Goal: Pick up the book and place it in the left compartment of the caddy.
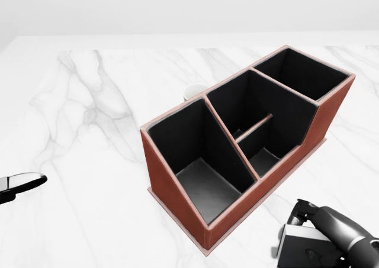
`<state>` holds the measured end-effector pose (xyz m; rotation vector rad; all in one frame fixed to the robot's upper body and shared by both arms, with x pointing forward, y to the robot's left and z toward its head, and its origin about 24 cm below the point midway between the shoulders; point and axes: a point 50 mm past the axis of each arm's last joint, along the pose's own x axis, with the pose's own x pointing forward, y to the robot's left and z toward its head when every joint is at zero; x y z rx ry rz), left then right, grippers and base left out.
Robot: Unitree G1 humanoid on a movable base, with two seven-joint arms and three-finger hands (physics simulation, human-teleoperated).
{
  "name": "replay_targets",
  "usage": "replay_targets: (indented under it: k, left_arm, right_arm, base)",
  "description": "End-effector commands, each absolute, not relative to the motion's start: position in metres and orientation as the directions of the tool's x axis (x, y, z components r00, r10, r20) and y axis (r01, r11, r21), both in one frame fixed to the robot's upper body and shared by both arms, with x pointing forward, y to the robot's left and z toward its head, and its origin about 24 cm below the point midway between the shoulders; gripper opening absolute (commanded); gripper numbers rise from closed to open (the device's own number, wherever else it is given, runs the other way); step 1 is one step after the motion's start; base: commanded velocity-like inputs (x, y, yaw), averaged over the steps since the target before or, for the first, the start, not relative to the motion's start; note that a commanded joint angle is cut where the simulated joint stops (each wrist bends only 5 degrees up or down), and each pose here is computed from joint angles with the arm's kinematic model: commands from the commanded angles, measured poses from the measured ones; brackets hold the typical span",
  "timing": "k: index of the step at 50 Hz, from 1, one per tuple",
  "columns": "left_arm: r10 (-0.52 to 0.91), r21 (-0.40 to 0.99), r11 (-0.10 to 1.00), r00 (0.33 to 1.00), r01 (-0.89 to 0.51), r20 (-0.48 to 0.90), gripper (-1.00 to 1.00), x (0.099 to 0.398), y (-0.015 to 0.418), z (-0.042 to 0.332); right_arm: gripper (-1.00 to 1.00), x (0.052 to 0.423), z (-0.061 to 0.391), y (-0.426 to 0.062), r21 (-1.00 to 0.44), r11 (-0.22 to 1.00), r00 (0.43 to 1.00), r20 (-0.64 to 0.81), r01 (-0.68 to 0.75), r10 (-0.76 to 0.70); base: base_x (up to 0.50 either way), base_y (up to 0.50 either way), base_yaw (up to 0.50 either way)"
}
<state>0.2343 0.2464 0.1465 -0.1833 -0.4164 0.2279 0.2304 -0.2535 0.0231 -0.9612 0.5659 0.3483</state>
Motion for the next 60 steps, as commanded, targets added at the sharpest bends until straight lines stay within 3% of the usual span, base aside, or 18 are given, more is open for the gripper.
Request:
replay_targets:
  k: [1,20,48,54,60]
  left_arm:
    - [0.255,-0.223,0.958,0.889,-0.179,0.381,1.0,0.234,0.246,0.147]
    - [0.252,-0.223,0.959,0.886,-0.175,0.389,1.0,0.231,0.245,0.149]
    - [0.247,-0.218,0.96,0.891,-0.173,0.381,1.0,0.232,0.243,0.146]
    - [0.248,-0.219,0.96,0.891,-0.173,0.382,1.0,0.233,0.243,0.147]
    - [0.246,-0.219,0.961,0.889,-0.172,0.385,1.0,0.232,0.242,0.147]
  right_arm:
    - [-1.0,0.233,0.068,-0.249,-0.8,0.456,0.899,-0.438,-0.391,0.002]
    - [-1.0,0.227,0.144,-0.231,-0.976,0.191,0.986,-0.127,-0.105,-0.108]
    - [-1.0,0.223,0.214,-0.193,-0.974,0.015,0.968,0.224,0.227,-0.109]
    - [-1.0,0.221,0.223,-0.183,-0.965,-0.017,0.963,0.263,0.263,-0.05]
    - [-1.0,0.217,0.229,-0.161,-0.955,-0.081,0.954,0.274,0.285,0.124]
  base:
    - [0.0,0.0,0.0]
    - [0.0,0.0,0.0]
    - [0.0,0.0,0.0]
    - [0.0,0.0,0.0]
    - [0.0,0.0,0.0]
